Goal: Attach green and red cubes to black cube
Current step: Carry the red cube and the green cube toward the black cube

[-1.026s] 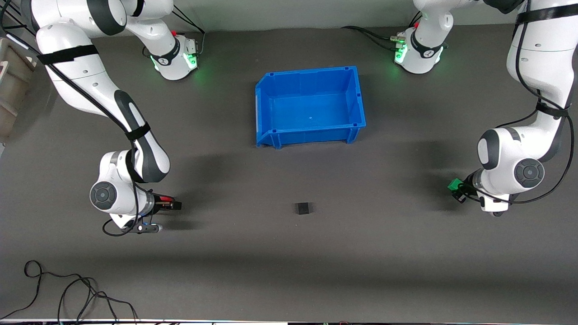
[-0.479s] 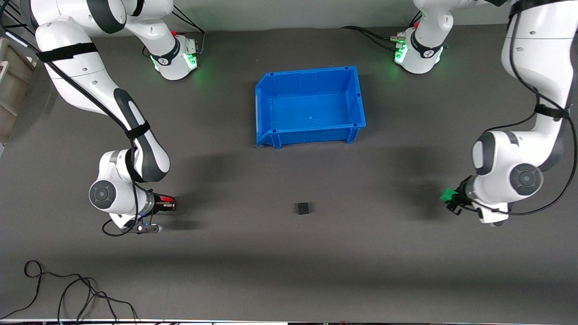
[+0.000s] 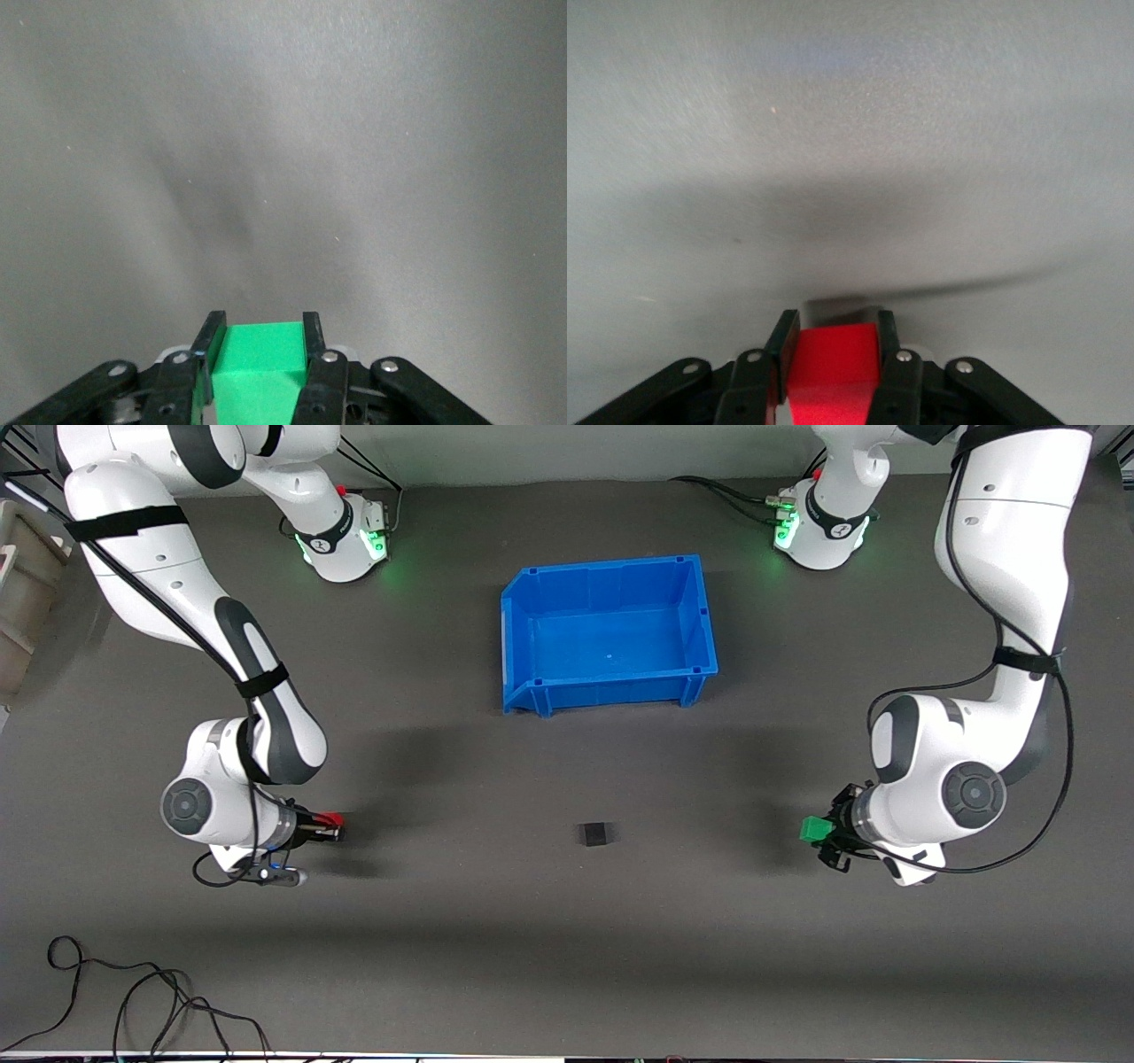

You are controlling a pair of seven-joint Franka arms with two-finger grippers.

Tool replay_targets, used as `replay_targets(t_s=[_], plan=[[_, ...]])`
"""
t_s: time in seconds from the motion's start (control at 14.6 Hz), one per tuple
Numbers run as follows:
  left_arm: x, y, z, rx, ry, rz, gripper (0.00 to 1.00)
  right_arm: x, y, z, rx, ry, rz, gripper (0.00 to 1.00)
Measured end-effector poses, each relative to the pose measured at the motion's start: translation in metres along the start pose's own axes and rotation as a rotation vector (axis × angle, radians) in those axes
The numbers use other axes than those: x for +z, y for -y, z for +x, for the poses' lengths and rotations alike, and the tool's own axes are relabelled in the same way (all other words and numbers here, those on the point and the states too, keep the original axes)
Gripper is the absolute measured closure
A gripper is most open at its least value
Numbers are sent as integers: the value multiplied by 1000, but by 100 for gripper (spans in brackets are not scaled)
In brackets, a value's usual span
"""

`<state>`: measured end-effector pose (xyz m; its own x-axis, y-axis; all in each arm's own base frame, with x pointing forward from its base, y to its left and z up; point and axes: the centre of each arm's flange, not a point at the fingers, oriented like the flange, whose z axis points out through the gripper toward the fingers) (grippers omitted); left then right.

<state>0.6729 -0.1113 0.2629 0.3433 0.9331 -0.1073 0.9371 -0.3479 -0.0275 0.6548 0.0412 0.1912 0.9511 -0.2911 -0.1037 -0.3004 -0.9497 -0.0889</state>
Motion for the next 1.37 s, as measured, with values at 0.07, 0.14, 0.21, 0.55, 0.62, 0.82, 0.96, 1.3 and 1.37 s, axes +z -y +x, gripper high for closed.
replay_targets(t_s=[0.07,0.14,0.21,0.55,0.62,0.82,0.96,1.3,1.37], plan=[[2,-1,0,-4,2,0,61,-5,3,0,126,7,51,60],[2,-2,1,-8,3,0,61,-10,7,-1,249,14,86,60],[1,-3,1,-16,4,-3,61,-14,14,-3,351,20,105,60],[-20,-13,-14,-62,12,15,61,-29,122,-41,747,40,134,60],[-24,-15,-17,-63,12,12,61,-33,148,-52,825,42,141,60],[-29,-18,-18,-82,12,9,61,-41,202,-73,1047,54,162,60],[-25,-18,-19,-95,14,14,61,-38,224,-78,1158,65,168,60],[16,-27,-75,-186,21,63,61,-8,270,-90,1270,85,160,60],[26,-32,-98,-209,19,68,61,0,282,-95,1286,89,156,60]])
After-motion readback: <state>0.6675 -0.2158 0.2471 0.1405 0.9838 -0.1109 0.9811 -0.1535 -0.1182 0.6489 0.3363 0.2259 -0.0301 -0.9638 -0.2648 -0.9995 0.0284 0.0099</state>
